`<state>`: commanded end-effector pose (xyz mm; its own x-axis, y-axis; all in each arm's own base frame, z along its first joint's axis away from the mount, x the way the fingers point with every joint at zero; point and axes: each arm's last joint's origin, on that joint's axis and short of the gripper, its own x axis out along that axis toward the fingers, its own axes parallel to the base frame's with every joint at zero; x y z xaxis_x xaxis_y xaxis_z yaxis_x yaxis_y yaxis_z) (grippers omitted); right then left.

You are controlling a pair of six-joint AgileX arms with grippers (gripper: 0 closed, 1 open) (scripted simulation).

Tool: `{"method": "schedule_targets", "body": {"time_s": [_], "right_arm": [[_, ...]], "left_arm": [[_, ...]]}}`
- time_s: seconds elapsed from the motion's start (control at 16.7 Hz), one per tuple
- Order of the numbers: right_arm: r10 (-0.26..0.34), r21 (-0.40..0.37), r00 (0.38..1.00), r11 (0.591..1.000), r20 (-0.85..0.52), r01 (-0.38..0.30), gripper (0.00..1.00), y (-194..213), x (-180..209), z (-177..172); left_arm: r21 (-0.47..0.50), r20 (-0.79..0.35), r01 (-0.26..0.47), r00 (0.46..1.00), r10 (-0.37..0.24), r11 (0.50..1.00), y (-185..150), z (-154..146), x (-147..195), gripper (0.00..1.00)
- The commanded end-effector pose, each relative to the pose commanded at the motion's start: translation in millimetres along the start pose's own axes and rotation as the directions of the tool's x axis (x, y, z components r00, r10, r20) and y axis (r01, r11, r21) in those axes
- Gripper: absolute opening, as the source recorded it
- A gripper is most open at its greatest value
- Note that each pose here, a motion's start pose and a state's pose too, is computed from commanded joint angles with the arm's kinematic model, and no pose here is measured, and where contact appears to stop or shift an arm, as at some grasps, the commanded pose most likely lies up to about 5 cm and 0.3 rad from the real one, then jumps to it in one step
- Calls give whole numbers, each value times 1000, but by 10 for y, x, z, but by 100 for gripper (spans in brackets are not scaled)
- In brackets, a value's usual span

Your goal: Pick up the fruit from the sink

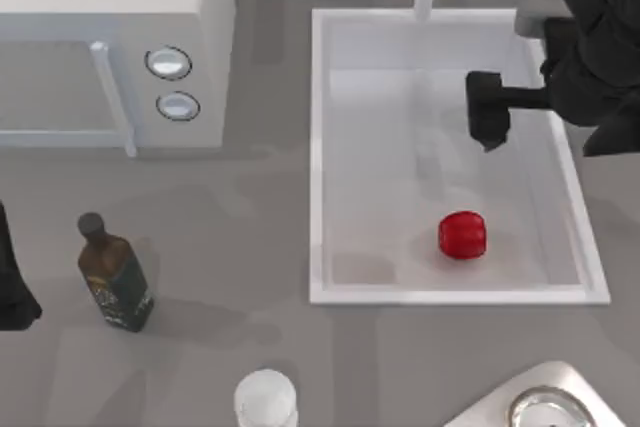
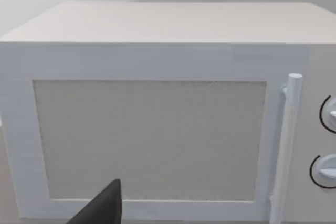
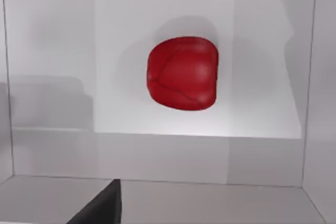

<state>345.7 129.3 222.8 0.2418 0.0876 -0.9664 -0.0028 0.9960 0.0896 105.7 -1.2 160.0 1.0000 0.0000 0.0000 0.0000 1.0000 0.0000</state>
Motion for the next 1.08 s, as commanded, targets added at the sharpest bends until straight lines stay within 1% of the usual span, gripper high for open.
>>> {"method": "schedule_targets", "body": {"time_s": [0.18,0.36,0.84,0.96,1.08], "right_arm": [[-50,-2,988,999,-145,50,100,237,433,170],[-82,-8,971,997,-224,82,100,373,696,227],[-90,-5,966,996,-242,91,100,379,816,235],[-91,-6,965,996,-245,93,100,375,1013,210],[-90,-7,966,996,-242,91,100,365,1295,167]], "left_arm": [[0,0,0,1000,0,1000,0,0,0,100],[0,0,0,1000,0,1000,0,0,0,100],[0,0,0,1000,0,1000,0,0,0,100],[0,0,0,1000,0,1000,0,0,0,100],[0,0,0,1000,0,1000,0,0,0,100]]}}
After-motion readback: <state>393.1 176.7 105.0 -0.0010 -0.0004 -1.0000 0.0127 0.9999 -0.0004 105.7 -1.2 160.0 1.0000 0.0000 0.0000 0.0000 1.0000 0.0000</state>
